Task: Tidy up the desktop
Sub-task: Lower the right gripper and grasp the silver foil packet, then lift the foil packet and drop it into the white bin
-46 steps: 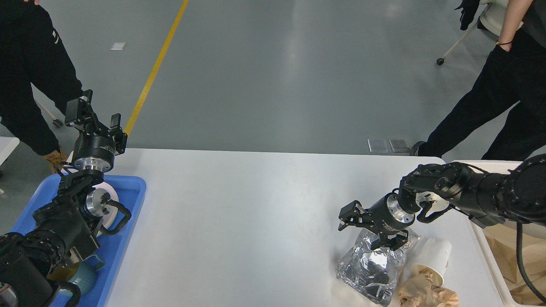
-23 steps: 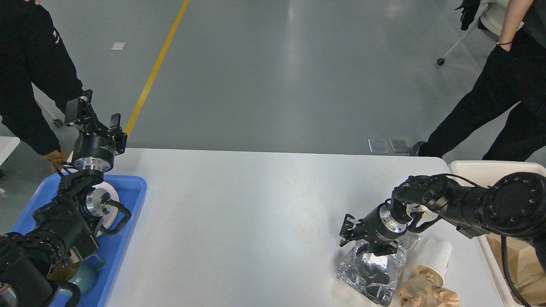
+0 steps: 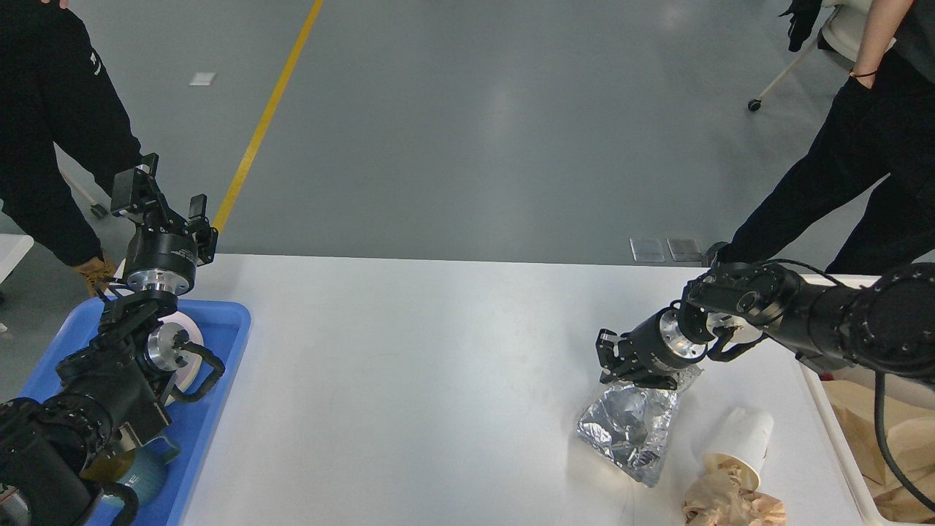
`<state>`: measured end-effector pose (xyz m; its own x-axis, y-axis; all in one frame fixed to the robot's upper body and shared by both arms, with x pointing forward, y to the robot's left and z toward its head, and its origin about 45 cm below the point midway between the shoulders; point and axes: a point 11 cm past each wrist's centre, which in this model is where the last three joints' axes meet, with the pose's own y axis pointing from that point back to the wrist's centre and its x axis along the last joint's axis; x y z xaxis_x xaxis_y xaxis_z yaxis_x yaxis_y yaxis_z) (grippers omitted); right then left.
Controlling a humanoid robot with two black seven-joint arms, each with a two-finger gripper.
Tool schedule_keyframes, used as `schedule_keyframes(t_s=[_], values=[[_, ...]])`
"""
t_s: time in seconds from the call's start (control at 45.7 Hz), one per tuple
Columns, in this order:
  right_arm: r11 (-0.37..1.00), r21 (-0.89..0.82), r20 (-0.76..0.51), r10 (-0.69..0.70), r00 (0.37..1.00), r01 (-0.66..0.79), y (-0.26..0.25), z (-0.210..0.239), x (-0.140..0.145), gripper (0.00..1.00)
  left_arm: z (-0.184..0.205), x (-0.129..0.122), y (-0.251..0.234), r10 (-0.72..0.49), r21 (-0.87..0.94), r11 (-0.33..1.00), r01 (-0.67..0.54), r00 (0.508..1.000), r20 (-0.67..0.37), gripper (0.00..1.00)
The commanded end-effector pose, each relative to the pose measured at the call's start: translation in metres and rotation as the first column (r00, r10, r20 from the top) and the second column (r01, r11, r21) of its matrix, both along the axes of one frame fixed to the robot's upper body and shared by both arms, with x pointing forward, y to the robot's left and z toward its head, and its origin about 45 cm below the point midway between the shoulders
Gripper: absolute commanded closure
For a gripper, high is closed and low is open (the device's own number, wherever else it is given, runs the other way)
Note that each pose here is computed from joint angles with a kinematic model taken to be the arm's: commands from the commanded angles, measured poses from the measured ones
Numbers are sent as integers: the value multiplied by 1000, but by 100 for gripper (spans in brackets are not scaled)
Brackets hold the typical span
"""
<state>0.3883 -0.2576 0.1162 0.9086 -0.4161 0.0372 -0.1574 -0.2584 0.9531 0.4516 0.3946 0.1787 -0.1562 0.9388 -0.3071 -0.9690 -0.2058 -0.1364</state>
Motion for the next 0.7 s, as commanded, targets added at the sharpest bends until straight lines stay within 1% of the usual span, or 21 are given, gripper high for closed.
schedule_keyframes(t_s=[0.0, 0.109, 0.219, 0.328, 0.415, 0.459, 0.547, 0.612, 0.678], values=[[1000, 11, 73, -8, 997, 7, -8, 51, 24, 100, 0, 0, 0, 0, 1, 1000, 0, 1000, 0, 4], [999, 32, 159, -28, 987, 24, -23, 112, 45, 100, 0, 0, 0, 0, 1, 1000, 0, 1000, 0, 4], [998, 57, 261, -55, 964, 42, -43, 184, 62, 100, 0, 0, 0, 0, 0, 1000, 0, 1000, 0, 4], [997, 63, 362, -64, 930, 45, -58, 250, 73, 100, 0, 0, 0, 0, 1, 1000, 0, 1000, 0, 4], [996, 70, 432, -84, 898, 59, -71, 287, 76, 100, 0, 0, 0, 0, 1, 1000, 0, 1000, 0, 4], [995, 66, 450, -91, 888, 69, -77, 295, 76, 100, 0, 0, 0, 0, 1, 1000, 0, 1000, 0, 4], [995, 5, 467, -88, 880, 96, -96, 295, 76, 100, 0, 0, 0, 0, 1, 1000, 0, 1000, 0, 4], [989, -26, 468, -116, 876, 144, -116, 285, 74, 100, 0, 0, 0, 0, 1, 1000, 0, 1000, 0, 4], [974, -57, 470, -169, 867, 221, -142, 259, 72, 100, 0, 0, 0, 0, 1, 1000, 0, 1000, 0, 4]])
